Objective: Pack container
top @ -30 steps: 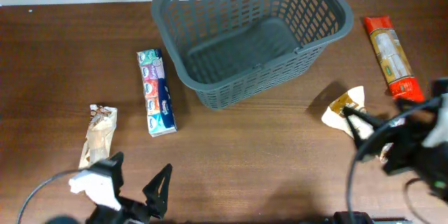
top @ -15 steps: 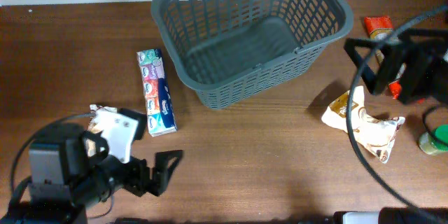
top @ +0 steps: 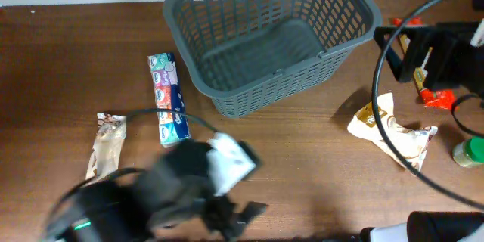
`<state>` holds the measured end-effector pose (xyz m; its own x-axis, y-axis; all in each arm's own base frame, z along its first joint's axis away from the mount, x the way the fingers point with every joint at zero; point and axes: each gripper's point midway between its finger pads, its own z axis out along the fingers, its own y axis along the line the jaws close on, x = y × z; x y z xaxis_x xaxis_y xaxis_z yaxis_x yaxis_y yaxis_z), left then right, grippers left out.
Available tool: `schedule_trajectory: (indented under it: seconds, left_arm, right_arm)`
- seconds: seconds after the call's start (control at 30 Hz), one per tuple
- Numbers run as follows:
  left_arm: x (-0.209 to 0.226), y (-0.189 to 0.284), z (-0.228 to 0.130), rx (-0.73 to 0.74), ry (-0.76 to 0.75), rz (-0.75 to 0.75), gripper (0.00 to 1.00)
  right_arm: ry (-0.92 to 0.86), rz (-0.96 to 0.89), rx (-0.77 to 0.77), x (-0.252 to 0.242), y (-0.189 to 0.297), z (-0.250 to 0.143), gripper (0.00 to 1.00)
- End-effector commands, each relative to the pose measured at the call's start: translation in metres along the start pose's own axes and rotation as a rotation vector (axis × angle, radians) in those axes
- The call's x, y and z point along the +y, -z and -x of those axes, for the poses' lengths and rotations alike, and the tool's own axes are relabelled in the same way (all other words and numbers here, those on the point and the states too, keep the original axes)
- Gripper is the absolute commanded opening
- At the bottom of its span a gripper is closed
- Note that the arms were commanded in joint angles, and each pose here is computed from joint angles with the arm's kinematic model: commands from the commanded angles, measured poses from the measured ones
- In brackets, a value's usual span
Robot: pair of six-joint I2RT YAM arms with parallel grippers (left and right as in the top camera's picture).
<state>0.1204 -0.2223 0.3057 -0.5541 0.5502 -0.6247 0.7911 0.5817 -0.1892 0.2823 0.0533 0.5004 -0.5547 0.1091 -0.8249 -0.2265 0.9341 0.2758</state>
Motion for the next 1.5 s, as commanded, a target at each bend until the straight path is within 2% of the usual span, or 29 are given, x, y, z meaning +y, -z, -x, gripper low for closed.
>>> schedule_trajectory:
  seconds: [0.0,0.1,0.37,0.5,0.67,1.03,1.27,1.3,1.4,1.43,1.47]
  left_arm:
    - [0.029,-0.018,0.005,0.016,0.157,0.374,0.99]
    - [0.026,-0.030,0.007,0.041,0.175,0.461,1.00]
    - [0.022,-0.064,0.001,0.142,0.147,0.489,1.00]
    - [0.022,-0.080,-0.003,0.189,0.133,0.513,1.00]
    - [0.023,-0.092,-0.007,0.225,0.122,0.531,1.00]
    - [0.017,-0.101,-0.013,0.270,0.127,0.504,1.00]
    - [0.014,-0.103,-0.015,0.281,0.131,0.488,1.00]
    - [0.014,-0.104,-0.014,0.275,0.132,0.487,0.91]
    - [0.013,-0.108,-0.011,0.263,0.139,0.482,0.53]
    - [0.013,-0.110,-0.009,0.257,0.140,0.483,0.36]
    - [0.013,-0.112,-0.008,0.251,0.141,0.485,0.19]
  right_arm:
    - [0.004,-0.079,0.026,-0.016,-0.011,-0.001,0.99]
    - [0.000,-0.084,0.040,-0.020,-0.017,-0.002,0.99]
    - [-0.002,-0.070,0.044,-0.022,-0.031,0.004,0.99]
    - [0.054,-0.034,0.010,-0.021,-0.062,0.024,0.99]
    - [0.058,-0.002,0.069,-0.023,-0.116,0.025,0.99]
    - [0.190,-0.025,0.369,-0.034,-0.227,-0.039,0.99]
    - [0.173,-0.107,0.517,-0.064,-0.268,-0.076,0.99]
    - [0.171,-0.111,0.528,-0.066,-0.272,-0.079,0.99]
    - [0.172,-0.129,0.549,-0.072,-0.278,-0.085,0.99]
    - [0.170,-0.130,0.551,-0.072,-0.279,-0.085,0.92]
    - [0.169,-0.130,0.552,-0.072,-0.280,-0.086,0.72]
